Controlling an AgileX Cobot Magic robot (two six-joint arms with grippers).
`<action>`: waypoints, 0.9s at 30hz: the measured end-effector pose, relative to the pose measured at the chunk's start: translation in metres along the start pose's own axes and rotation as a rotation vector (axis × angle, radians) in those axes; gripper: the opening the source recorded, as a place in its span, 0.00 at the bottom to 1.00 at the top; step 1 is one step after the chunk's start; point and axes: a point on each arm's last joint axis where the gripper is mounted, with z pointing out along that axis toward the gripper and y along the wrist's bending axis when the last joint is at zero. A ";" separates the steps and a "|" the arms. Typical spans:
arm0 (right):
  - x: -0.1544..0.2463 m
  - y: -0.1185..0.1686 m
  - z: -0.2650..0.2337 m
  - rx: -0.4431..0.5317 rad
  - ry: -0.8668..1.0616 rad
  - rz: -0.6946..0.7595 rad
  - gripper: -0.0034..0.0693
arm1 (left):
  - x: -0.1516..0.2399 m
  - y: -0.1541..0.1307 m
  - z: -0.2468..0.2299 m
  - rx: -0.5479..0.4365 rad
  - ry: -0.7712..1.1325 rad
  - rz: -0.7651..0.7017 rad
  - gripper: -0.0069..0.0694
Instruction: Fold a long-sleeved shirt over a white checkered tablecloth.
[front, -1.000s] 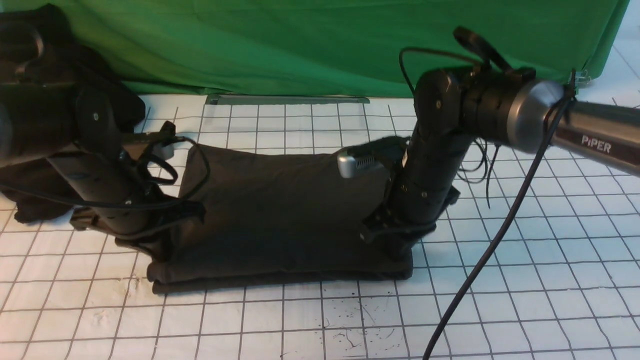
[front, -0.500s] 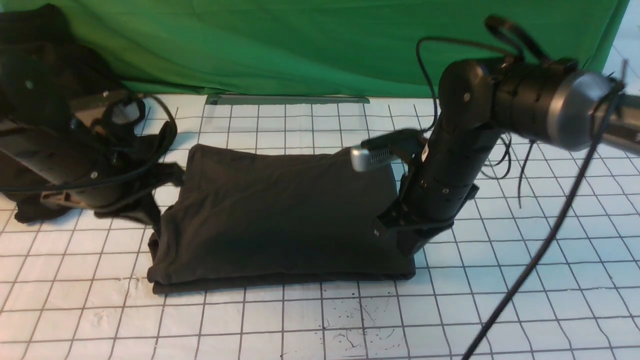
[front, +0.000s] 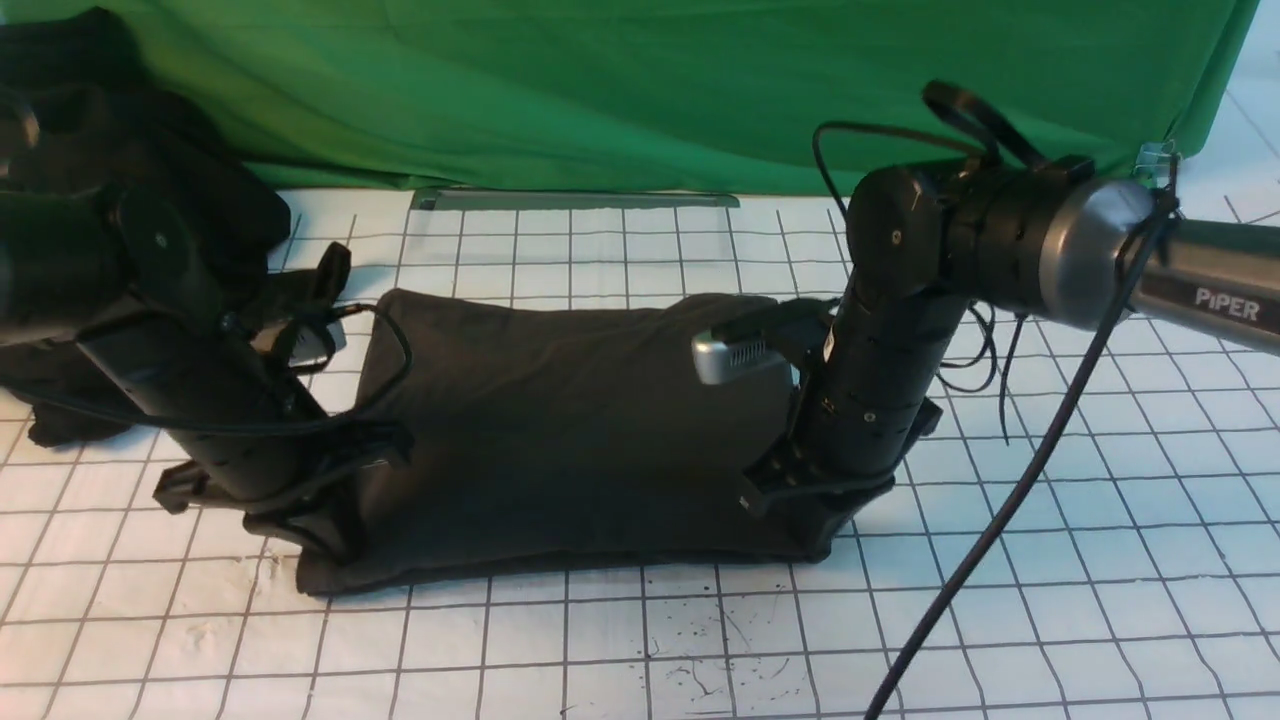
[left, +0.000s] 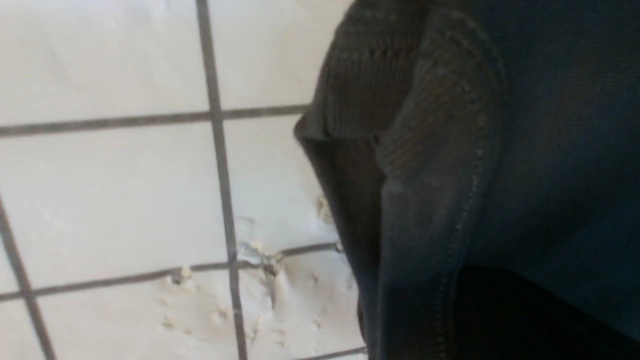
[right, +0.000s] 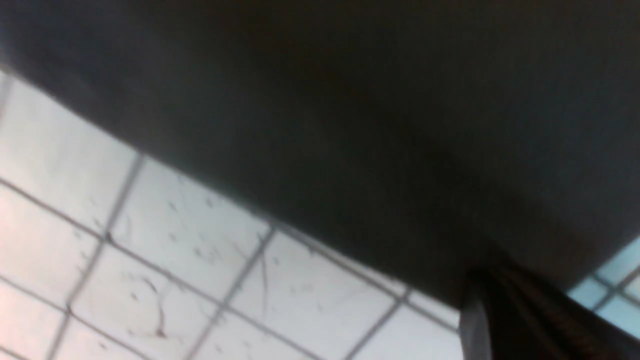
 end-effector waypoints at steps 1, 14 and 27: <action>0.000 0.000 -0.001 0.003 0.000 -0.002 0.05 | 0.000 0.000 0.000 -0.001 0.001 0.000 0.09; 0.150 0.046 -0.291 0.079 -1.042 -0.176 0.05 | 0.132 -0.033 -0.201 0.043 -0.598 0.186 0.09; 0.338 0.028 -0.239 0.262 -1.970 -0.240 0.05 | 0.288 -0.013 -0.210 0.154 -1.215 0.159 0.09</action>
